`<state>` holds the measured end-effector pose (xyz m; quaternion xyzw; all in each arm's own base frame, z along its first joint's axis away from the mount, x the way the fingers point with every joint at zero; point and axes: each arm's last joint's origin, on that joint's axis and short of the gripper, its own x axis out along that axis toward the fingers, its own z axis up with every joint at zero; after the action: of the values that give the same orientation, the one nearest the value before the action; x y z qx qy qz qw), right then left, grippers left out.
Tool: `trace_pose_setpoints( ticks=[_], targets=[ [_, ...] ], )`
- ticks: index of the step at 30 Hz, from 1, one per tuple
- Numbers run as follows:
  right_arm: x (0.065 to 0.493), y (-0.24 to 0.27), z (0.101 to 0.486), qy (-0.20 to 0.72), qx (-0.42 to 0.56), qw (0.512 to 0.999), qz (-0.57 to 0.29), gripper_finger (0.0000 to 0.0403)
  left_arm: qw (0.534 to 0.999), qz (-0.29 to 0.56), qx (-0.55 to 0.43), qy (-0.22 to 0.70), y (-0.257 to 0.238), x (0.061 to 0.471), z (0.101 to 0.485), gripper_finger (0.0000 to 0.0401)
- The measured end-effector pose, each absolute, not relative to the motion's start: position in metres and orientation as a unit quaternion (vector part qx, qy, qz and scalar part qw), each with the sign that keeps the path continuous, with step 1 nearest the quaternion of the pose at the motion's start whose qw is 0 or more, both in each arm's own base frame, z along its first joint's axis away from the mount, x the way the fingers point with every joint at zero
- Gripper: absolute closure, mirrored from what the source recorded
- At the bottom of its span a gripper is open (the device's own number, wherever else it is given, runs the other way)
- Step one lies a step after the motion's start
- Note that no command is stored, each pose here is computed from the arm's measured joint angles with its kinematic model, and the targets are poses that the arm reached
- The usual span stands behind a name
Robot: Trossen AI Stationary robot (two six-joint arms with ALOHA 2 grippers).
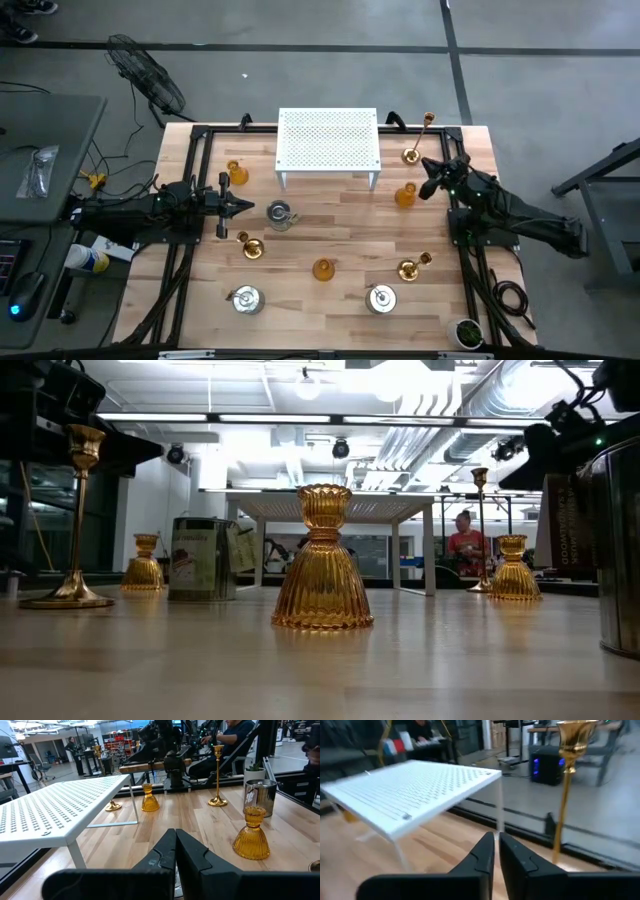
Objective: Pick & Place candle stick holders
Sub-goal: Put the top gold candle holder on the shelf
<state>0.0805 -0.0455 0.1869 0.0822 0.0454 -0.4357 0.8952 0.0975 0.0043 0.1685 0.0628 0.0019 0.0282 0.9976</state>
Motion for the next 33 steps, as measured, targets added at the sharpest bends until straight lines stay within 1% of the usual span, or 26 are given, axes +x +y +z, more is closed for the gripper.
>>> trace_pose_setpoints(
  ticks=[2,5,10,14,17,23,33],
  targets=[
    [0.082,-0.048,0.186,0.061,0.065,0.884,-0.459,0.0356,0.998,0.028,0.063,0.002,0.004,0.098,0.169,0.0401],
    [0.084,-0.053,0.183,0.079,0.052,0.862,-0.498,0.0314,0.998,0.028,0.063,0.002,0.004,0.098,0.169,0.0401],
    [0.09,-0.063,0.186,0.07,0.052,0.838,-0.539,0.0242,0.998,0.028,0.063,0.002,0.004,0.098,0.169,0.0401],
    [0.095,-0.075,0.185,0.066,0.058,0.818,-0.568,0.0208,0.998,0.028,0.063,0.002,0.004,0.098,0.169,0.0401],
    [0.1,-0.084,0.182,0.06,0.074,0.805,-0.585,0.0199,0.998,0.028,0.063,0.002,0.004,0.098,0.169,0.0401],
    [0.114,-0.1,0.182,0.036,0.082,0.798,-0.597,0.0197,0.998,0.028,0.063,0.002,0.004,0.098,0.169,0.0401],
    [0.129,-0.128,0.192,0.041,0.083,0.771,-0.63,0.0207,0.998,0.028,0.063,0.002,0.004,0.098,0.169,0.0401]
  ],
)
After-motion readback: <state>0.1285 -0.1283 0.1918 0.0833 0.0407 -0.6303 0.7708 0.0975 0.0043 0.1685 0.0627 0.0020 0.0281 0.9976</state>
